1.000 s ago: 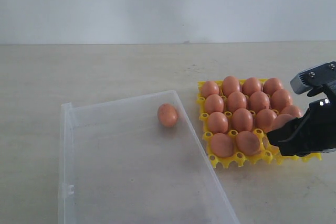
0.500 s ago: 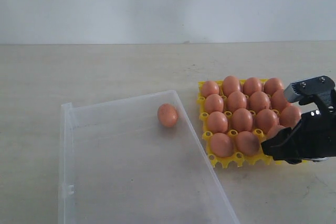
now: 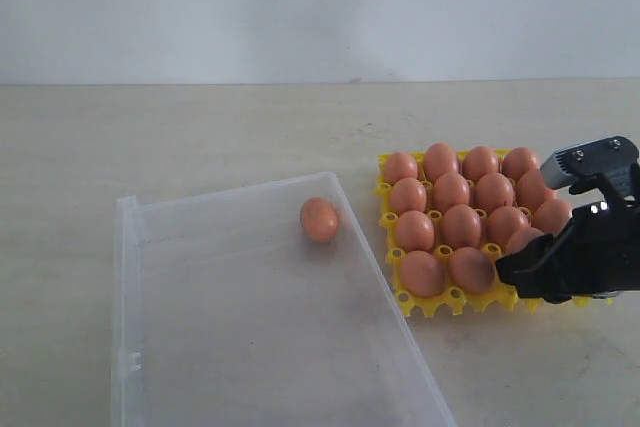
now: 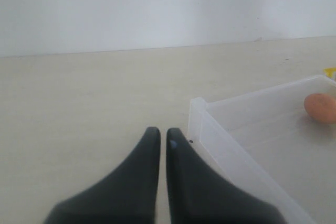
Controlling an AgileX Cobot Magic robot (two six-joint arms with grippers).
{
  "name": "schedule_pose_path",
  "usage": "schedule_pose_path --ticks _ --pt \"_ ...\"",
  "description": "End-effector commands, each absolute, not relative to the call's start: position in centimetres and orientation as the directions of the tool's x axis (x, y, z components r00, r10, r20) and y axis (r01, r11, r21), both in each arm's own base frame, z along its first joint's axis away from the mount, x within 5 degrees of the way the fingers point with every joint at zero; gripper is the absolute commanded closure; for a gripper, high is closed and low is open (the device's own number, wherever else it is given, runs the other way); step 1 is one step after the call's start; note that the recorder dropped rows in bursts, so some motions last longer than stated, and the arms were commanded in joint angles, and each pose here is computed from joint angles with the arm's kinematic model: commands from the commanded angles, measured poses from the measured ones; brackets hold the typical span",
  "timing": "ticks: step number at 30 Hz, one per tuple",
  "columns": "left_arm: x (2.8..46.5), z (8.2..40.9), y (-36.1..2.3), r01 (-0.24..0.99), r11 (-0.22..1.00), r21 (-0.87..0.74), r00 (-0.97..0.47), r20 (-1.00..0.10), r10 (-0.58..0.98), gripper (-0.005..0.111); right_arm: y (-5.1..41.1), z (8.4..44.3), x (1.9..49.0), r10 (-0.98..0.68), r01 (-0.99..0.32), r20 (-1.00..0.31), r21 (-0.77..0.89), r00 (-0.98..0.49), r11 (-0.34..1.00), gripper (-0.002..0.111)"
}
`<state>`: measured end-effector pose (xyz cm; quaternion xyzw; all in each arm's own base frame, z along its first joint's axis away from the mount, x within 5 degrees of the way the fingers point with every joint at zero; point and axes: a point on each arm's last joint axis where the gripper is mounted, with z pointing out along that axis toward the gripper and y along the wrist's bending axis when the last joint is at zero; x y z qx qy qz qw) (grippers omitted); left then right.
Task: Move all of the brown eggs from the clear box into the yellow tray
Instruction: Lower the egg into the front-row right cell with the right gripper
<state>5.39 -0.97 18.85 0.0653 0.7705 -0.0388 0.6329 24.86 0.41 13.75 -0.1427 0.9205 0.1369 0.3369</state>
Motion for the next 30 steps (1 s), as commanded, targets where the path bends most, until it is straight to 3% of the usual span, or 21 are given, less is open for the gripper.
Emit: schedule_pose_path --ticks 1,15,20,27,30 --pt "5.39 18.79 -1.0 0.156 0.987 0.025 -0.185 -0.981 0.055 0.103 0.73 13.9 24.96 -0.183 -0.39 -0.682 0.162 -0.708 0.906 0.108" --pt "5.39 18.79 -1.0 0.156 0.987 0.025 -0.185 -0.981 0.055 0.103 0.64 13.9 25.02 -0.207 -0.403 -0.688 0.136 -0.696 0.905 0.106" --pt "5.39 18.79 -1.0 0.156 0.987 0.025 -0.185 -0.981 0.055 0.103 0.33 13.76 25.04 -0.206 -0.378 -0.675 0.116 -0.708 0.919 0.07" --pt "5.39 18.79 -1.0 0.156 0.987 0.025 -0.185 -0.981 0.055 0.103 0.36 13.8 25.07 -0.194 -0.371 -0.678 0.125 -0.709 0.92 0.059" --pt "5.39 18.79 -1.0 0.156 0.987 0.025 -0.185 -0.981 0.055 0.103 0.41 13.89 25.14 -0.173 -0.36 -0.686 0.14 -0.707 0.922 0.049"
